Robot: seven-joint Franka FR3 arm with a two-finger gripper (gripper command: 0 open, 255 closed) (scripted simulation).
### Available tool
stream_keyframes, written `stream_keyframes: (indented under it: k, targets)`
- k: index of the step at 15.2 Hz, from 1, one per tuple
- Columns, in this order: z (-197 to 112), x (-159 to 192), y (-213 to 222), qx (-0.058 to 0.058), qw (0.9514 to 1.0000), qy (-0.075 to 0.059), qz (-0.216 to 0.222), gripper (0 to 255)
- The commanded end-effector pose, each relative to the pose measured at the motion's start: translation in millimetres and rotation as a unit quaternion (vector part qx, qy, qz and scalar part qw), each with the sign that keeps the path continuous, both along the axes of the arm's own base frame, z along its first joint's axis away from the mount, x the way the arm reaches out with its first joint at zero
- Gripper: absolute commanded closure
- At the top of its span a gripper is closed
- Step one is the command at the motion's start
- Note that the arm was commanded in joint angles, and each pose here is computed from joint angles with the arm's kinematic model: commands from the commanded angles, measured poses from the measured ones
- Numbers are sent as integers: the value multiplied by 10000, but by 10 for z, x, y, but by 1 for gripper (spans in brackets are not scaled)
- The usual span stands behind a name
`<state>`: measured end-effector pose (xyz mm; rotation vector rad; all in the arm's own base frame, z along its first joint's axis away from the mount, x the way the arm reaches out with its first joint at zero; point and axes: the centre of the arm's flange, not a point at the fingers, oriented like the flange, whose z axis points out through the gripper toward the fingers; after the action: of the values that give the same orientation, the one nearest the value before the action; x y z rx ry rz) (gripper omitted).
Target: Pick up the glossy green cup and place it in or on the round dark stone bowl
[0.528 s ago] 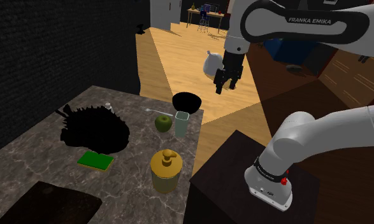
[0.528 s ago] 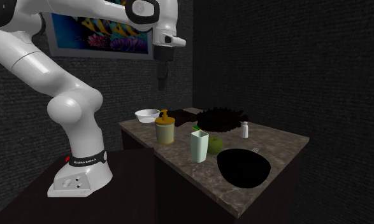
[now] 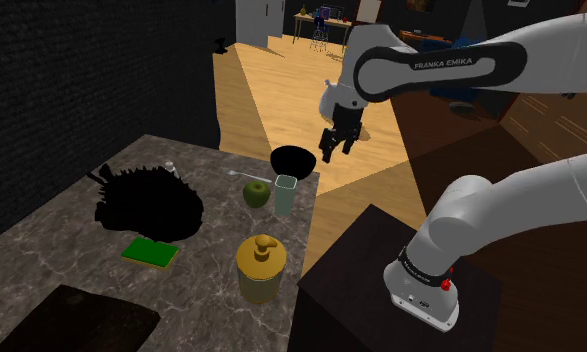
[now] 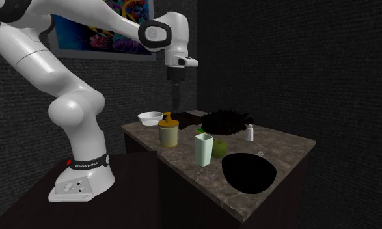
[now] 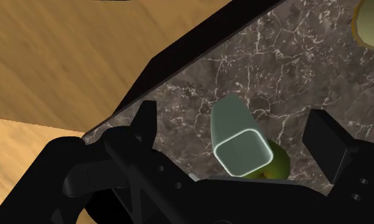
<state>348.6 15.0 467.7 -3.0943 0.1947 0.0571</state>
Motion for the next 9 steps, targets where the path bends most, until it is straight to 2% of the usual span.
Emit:
stream_keyframes:
  k: [1, 9]
  targets:
    - [-176, 160, 17, -9, 9999, -118, 52, 0]
    - [-1010, 698, 35, -47, 9985, -482, 245, 0]
